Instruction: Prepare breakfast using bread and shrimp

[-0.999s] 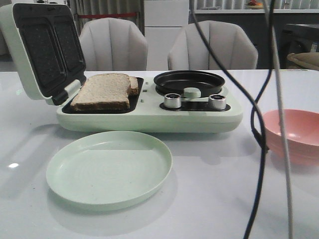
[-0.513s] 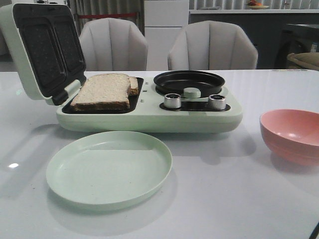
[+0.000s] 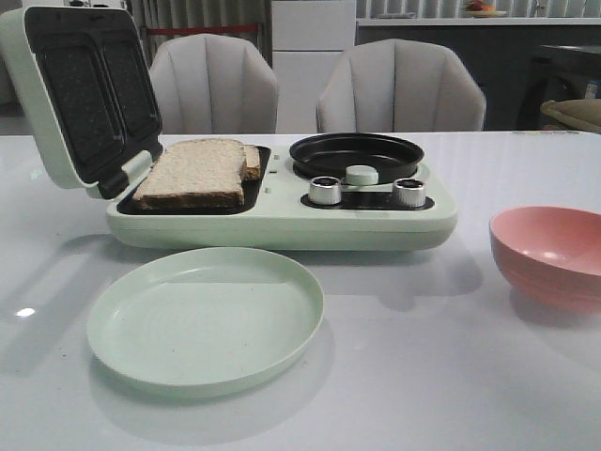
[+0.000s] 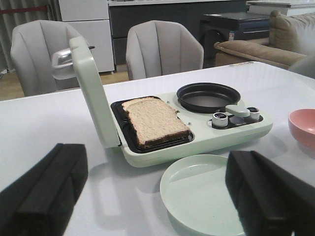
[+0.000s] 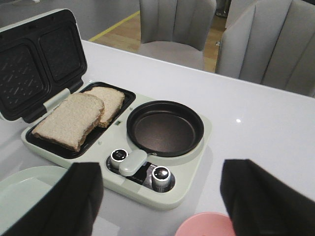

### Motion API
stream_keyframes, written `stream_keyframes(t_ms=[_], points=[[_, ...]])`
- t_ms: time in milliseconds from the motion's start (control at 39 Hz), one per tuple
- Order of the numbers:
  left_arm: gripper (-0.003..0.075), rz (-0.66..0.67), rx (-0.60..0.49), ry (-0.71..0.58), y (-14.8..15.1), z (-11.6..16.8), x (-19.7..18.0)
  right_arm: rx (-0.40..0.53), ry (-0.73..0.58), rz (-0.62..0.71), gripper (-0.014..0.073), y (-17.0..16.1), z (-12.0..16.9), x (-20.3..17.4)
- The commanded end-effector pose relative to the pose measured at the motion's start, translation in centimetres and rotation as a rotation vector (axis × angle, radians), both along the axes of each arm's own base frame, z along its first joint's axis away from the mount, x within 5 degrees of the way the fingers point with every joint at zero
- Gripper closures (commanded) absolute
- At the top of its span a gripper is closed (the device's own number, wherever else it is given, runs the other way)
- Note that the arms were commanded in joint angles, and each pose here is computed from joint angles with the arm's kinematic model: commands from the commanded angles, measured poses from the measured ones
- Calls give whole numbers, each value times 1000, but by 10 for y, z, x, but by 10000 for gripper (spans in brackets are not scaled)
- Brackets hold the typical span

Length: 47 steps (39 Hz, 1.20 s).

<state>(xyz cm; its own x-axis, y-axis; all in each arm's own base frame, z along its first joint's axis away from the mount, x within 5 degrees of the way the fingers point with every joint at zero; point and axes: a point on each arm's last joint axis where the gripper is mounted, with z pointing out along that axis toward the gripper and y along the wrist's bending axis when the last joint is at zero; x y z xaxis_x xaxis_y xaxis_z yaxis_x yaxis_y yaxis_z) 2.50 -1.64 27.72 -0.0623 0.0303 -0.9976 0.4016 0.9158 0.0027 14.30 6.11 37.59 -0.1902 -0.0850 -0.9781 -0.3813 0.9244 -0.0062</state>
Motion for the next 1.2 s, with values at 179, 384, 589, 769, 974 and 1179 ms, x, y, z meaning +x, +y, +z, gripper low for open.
stream_keyframes(t_ms=[179,384,589,769,974,1179], points=[[95,-2,-51,-76,0,14,0,151,-198,18,0,-20,-32,-49],[95,-2,-51,-76,0,14,0,162,-214,15,0,-35,-63,-83],[95,-2,-51,-76,0,14,0,250,-312,26,0,-46,-77,-109],[95,-2,-51,-76,0,14,0,267,-330,28,0,-47,-93,-112],[95,-2,-51,-76,0,14,0,256,-305,27,0,-45,-104,-108],[95,-2,-51,-76,0,14,0,255,-307,26,0,-45,-104,-108]])
